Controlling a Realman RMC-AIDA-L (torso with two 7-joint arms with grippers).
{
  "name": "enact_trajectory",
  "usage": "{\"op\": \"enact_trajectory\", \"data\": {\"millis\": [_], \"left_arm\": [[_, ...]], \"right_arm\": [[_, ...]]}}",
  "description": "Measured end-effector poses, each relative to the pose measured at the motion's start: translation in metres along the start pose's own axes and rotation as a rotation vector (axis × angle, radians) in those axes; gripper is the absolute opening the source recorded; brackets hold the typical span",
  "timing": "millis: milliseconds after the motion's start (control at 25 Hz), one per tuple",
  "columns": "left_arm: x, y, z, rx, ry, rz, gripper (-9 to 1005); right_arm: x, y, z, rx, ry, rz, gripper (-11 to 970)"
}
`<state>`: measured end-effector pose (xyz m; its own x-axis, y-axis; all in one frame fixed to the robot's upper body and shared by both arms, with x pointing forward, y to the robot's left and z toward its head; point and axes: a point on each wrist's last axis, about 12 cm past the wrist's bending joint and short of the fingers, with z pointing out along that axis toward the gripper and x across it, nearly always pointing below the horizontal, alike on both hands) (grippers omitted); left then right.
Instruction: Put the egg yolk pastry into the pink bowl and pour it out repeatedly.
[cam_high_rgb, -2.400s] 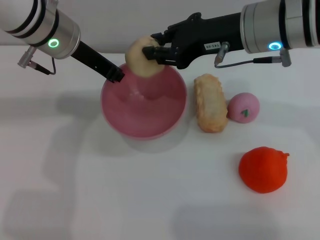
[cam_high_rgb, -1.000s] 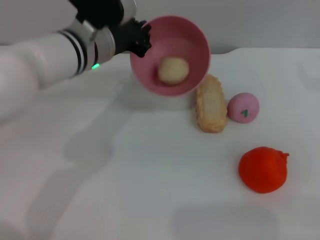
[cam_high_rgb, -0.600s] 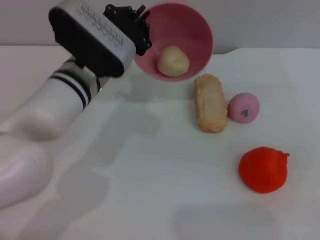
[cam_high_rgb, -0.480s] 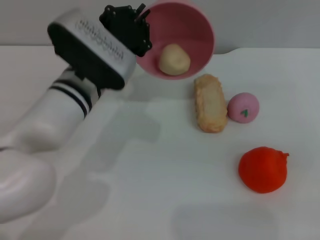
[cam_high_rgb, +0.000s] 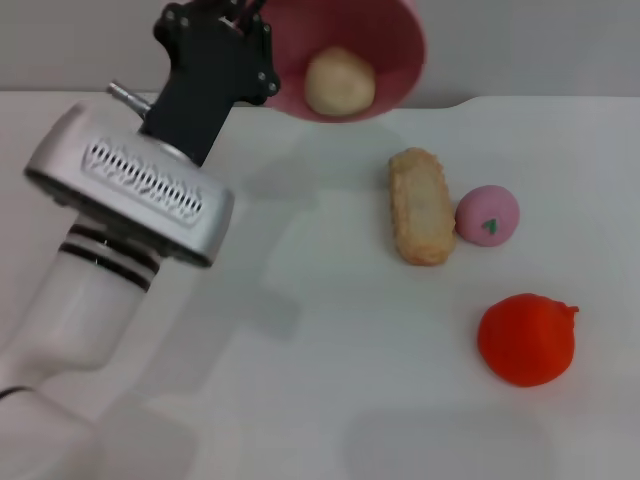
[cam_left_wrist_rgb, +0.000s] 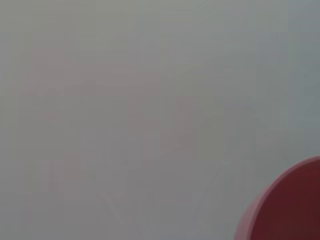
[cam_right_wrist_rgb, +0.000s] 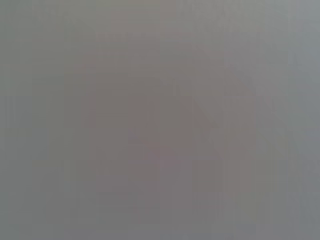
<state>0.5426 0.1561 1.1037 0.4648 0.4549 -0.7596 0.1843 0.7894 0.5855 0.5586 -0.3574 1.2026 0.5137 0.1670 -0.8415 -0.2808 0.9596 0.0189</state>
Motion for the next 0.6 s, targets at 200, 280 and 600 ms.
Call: {"op": "enact_trajectory", "data": {"millis": [200,280,600], "left_arm": [[-0.003,-0.005,-0.007,0.003,-0.021,0.005,41],[-0.003,-0.006,-0.008,0.014,-0.024,0.006,41],[0.003,-0.008,-0.002,0.056,0.032,-0.028,42]], "right_arm": [[0.002,0.006,0.008,-0.023,-0.005,0.008,687],[0.003,0.008,0.009,-0.030,-0.004,0.012,687],[0.007,0.013,0.007,-0.045,0.007,0.029,686]]}}
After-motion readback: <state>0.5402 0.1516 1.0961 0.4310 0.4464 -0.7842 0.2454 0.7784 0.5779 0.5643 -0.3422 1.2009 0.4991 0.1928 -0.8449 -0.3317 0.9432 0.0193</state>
